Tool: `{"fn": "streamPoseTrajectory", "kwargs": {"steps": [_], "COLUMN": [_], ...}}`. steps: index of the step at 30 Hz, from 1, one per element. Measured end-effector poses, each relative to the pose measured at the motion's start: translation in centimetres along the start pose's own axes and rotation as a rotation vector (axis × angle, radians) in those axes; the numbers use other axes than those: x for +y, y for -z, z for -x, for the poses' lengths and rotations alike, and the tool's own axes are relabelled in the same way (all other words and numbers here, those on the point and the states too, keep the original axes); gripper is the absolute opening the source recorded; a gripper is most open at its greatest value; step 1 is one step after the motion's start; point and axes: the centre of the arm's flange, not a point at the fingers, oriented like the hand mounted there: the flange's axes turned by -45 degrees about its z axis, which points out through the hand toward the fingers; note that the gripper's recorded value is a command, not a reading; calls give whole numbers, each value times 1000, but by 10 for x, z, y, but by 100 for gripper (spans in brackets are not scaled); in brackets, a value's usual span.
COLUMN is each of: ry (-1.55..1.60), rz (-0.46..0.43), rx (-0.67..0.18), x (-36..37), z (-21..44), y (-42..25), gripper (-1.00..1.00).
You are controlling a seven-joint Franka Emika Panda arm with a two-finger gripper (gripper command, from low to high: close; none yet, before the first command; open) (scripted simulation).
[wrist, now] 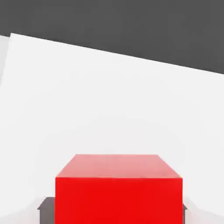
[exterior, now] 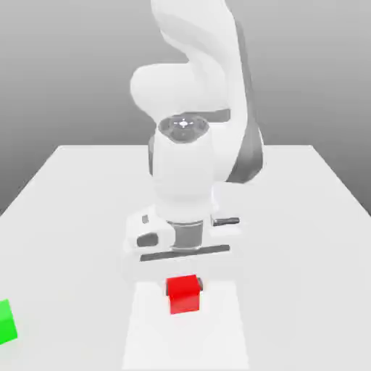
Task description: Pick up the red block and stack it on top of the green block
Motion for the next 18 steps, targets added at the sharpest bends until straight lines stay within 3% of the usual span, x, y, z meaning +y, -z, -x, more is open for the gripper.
{"fn": "streamPoseTrajectory", "kwargs": {"steps": [10, 14, 15, 18], "ry": [-590, -674, -677, -677], "rz": [-2, 1, 1, 1], "rx": [2, 3, 3, 3], "x": [242, 279, 280, 280], "z": [6, 17, 18, 18], "y": [28, -17, -25, -25], "gripper": [-100, -100, 100, 100]}}
